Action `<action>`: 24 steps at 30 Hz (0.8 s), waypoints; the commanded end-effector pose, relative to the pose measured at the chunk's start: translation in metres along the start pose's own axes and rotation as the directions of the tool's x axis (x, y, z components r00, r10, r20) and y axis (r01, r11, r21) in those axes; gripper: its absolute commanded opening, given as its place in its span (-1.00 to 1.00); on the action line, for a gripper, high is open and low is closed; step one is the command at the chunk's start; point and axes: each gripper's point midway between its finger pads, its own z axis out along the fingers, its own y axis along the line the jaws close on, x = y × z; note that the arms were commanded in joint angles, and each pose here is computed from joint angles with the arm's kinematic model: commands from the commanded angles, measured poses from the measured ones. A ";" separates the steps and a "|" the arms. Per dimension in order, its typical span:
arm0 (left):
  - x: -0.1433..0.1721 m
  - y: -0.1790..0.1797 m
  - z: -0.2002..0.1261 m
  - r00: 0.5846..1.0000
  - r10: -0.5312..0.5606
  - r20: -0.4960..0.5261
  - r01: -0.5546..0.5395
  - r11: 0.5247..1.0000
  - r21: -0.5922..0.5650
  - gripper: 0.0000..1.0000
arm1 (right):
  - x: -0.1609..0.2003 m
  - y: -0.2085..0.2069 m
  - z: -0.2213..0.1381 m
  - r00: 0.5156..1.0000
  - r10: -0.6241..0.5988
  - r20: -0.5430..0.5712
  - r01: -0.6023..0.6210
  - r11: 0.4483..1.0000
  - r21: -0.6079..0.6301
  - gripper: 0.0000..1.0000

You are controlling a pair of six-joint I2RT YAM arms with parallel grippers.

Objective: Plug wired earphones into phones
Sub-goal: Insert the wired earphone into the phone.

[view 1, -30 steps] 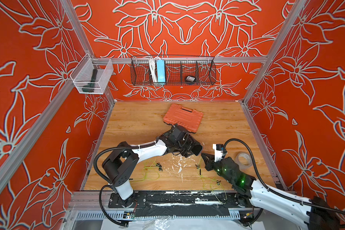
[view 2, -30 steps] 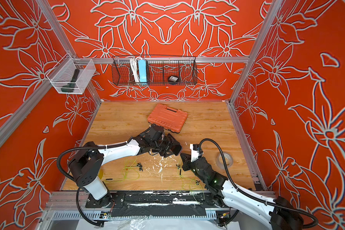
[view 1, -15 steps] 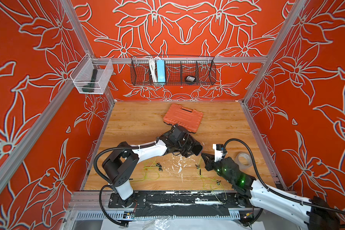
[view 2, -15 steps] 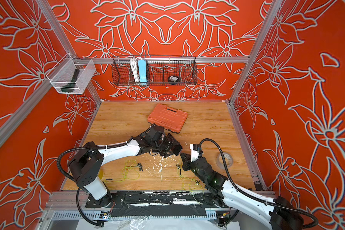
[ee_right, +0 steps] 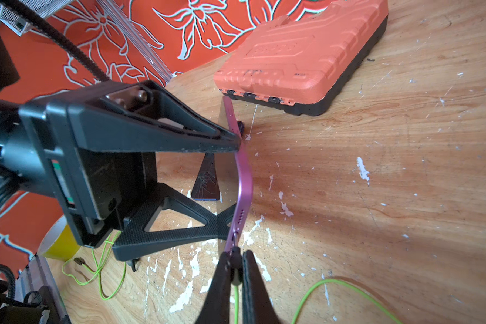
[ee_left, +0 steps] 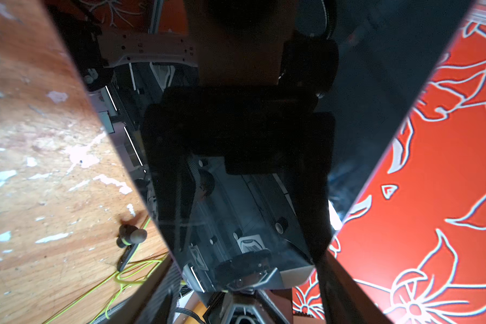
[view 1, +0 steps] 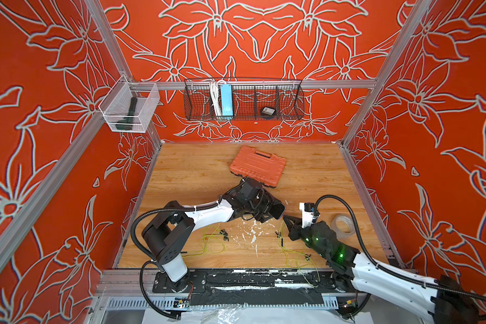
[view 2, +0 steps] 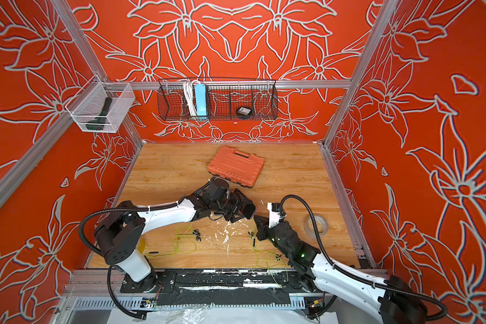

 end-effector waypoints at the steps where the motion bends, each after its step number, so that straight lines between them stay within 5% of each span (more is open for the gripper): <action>1: 0.041 -0.025 -0.011 0.989 0.046 -0.138 -0.035 0.996 0.081 0.13 | -0.023 0.009 0.000 0.996 0.033 0.080 -0.032 0.999 -0.017 -1.00; 24: 0.052 -0.029 -0.014 0.986 0.039 -0.162 -0.020 0.993 0.115 0.12 | -0.035 0.017 -0.006 0.991 0.073 0.114 -0.067 0.996 -0.053 -1.00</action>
